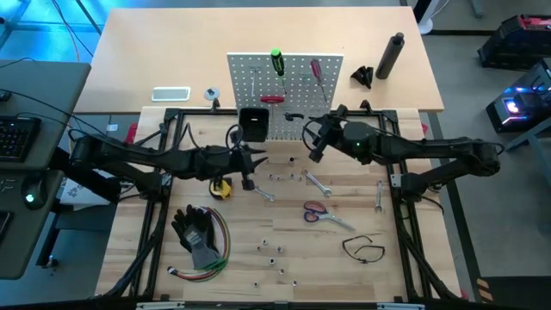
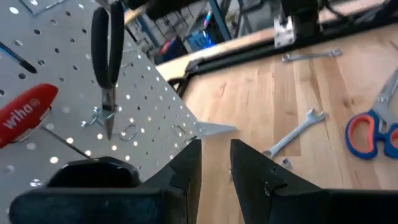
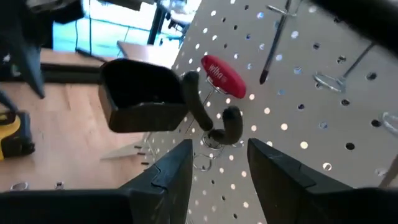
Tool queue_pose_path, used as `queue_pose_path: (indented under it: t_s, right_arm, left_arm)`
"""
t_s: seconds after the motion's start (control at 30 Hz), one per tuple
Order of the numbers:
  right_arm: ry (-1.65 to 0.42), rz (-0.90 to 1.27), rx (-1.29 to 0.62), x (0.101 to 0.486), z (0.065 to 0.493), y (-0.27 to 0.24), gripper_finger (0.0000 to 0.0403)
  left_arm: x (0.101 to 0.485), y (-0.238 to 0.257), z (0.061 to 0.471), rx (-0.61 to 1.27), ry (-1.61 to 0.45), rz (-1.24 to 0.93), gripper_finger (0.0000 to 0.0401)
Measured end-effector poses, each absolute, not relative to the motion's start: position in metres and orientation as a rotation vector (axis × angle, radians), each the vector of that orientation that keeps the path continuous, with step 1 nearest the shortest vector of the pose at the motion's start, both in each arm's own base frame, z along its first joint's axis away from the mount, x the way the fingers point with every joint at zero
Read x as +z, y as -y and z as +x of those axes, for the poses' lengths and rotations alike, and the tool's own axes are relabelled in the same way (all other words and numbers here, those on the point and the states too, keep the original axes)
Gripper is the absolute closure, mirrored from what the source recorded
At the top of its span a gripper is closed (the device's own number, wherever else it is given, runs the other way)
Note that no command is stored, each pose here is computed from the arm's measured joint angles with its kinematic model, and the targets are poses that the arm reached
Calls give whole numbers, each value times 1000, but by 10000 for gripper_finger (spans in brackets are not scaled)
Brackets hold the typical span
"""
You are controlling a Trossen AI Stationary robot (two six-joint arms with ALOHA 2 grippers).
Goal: Hang tools onto peg board
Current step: Hang the black pliers on the white peg board
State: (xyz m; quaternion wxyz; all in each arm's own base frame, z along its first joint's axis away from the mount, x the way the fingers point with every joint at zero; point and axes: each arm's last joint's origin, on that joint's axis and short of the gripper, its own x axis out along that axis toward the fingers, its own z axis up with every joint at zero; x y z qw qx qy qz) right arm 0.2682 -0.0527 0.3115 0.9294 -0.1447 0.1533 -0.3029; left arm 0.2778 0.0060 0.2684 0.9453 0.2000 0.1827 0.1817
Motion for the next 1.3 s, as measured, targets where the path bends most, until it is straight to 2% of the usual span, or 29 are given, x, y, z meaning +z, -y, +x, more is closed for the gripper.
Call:
queue_pose_path:
  t_s: [0.2, 0.6, 0.73, 0.97, 1.3]
  right_arm:
    - [-184, -266, -644, 298, 267, 61, 253]
    - [-139, -212, -601, 281, 282, 82, 256]
    - [-124, -233, -603, 281, 284, 83, 281]
    - [-125, -282, -618, 284, 284, 84, 378]
    - [-96, -260, -608, 298, 286, 94, 368]
  left_arm:
    - [245, -5, 271, 378, -319, 372, 322]
    - [240, -5, 268, 384, -284, 346, 323]
    - [239, -5, 268, 381, -287, 341, 323]
    - [239, -5, 268, 380, -289, 341, 323]
    - [240, -5, 268, 382, -284, 332, 323]
